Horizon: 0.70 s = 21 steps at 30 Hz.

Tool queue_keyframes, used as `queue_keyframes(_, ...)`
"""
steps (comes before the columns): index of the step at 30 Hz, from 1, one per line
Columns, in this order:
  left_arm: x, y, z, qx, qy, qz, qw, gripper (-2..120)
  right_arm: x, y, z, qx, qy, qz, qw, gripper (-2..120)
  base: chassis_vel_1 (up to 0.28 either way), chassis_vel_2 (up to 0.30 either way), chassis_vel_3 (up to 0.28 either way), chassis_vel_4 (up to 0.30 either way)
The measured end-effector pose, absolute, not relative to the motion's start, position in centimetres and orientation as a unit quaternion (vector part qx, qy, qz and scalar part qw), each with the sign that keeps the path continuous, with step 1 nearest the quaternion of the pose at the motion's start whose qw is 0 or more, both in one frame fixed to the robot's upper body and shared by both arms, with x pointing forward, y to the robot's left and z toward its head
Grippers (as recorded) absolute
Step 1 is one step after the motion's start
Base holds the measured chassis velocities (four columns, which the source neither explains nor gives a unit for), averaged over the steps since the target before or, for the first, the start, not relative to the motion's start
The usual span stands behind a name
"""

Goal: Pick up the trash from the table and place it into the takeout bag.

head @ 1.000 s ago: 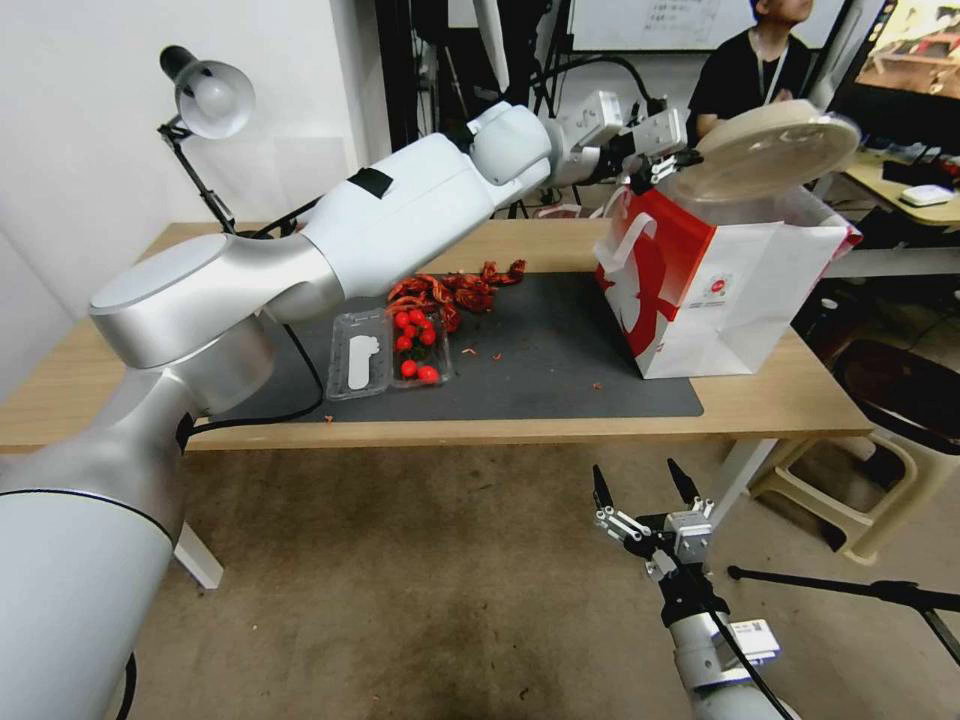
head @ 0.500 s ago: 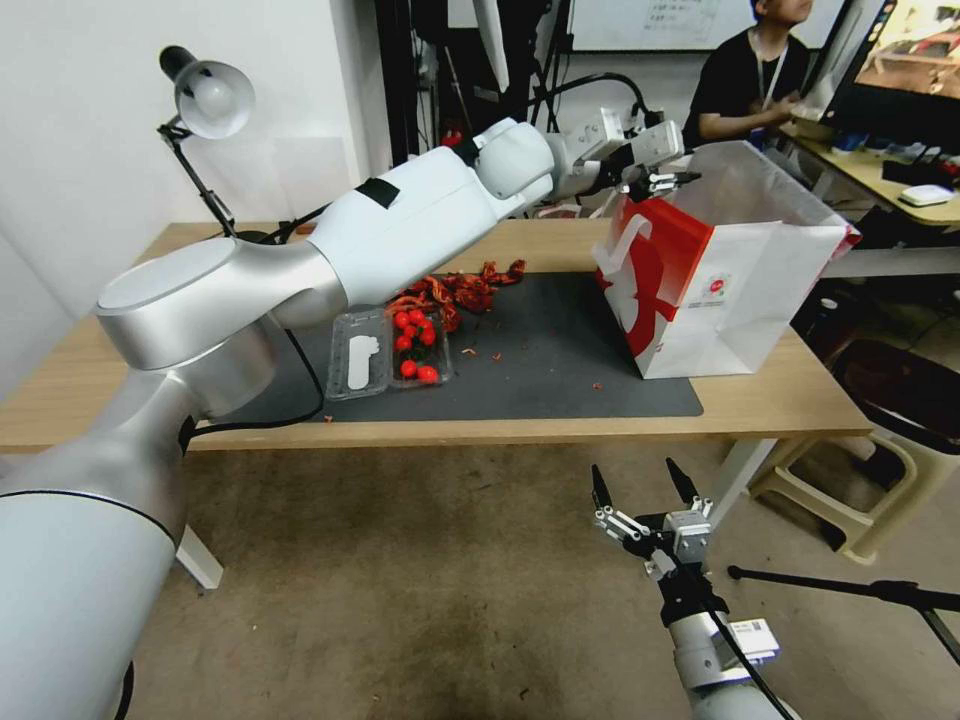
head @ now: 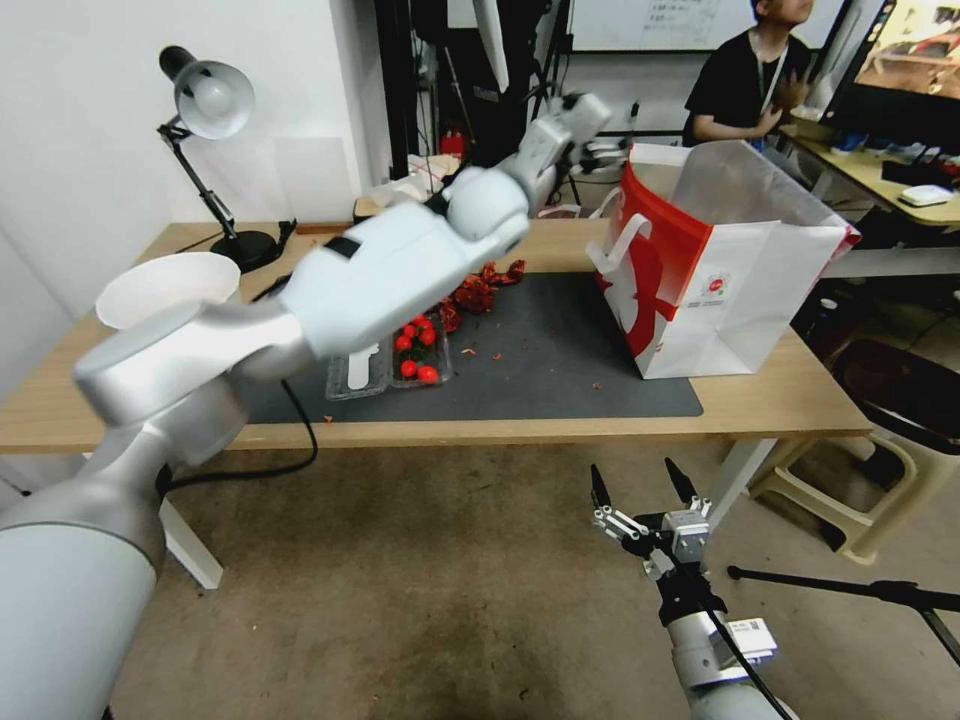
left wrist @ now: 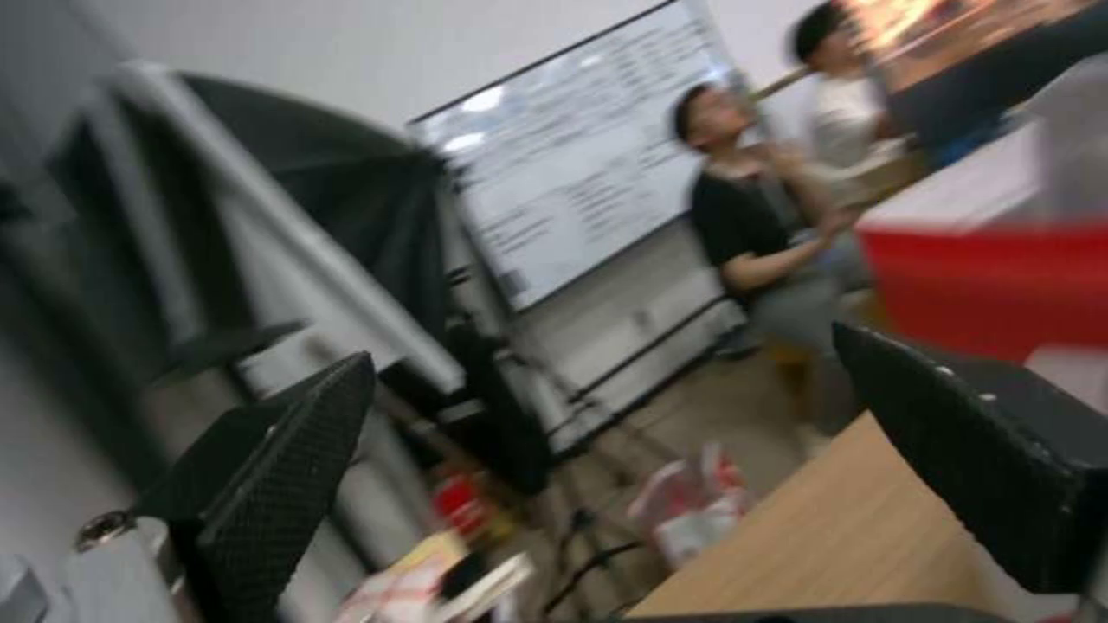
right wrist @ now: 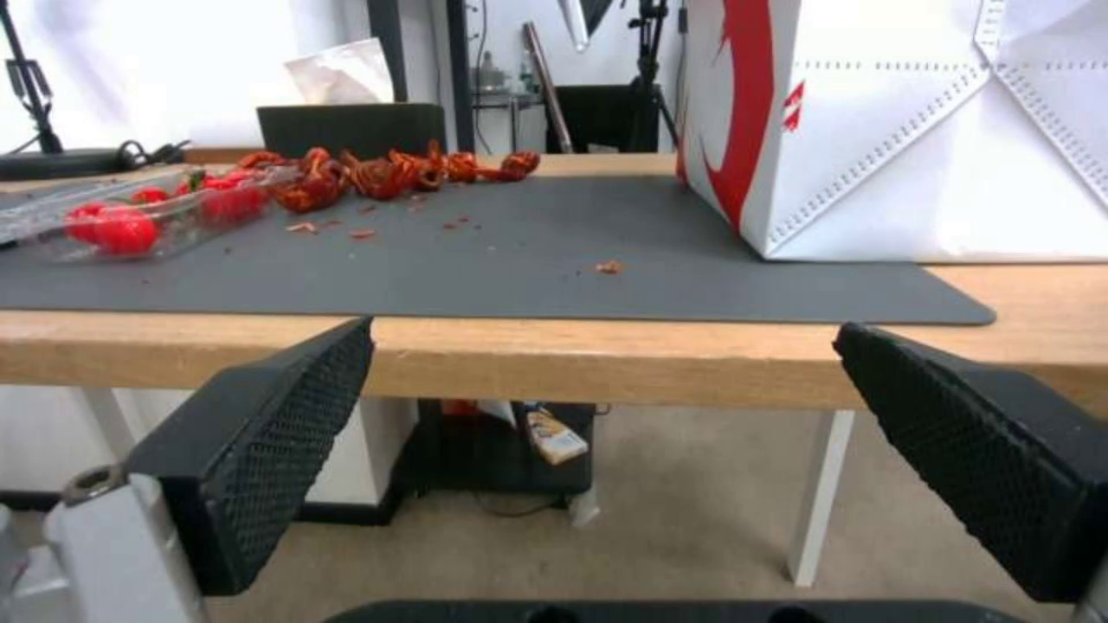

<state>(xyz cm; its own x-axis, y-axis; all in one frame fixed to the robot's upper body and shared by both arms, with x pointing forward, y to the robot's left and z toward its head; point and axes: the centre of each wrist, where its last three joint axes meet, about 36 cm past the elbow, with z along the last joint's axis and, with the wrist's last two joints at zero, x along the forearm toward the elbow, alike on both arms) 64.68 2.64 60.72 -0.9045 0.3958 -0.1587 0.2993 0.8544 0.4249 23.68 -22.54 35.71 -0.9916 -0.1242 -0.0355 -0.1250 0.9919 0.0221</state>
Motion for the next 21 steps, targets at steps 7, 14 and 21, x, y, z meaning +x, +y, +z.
queue_keyframes(7, 60.4, 3.8, 56.1, 0.089, 0.970, 0.183, 0.130, 100, 23.7, -22.8, 35.9, -0.061, 0.998, 0.009, 0.019, 100, 0.000, 0.000, 0.000, 0.000)
queue_keyframes(14, 57.7, 9.3, 52.5, 0.022, 0.973, 0.193, 0.122, 100, 23.2, -22.7, 36.0, -0.061, 0.998, 0.011, 0.016, 100, 0.000, 0.000, 0.000, 0.000)
queue_keyframes(21, 54.1, 15.3, 47.9, -0.006, 0.978, 0.190, 0.089, 100, 23.1, -22.4, 36.3, -0.060, 0.998, 0.012, 0.017, 100, 0.000, 0.000, 0.000, 0.000)
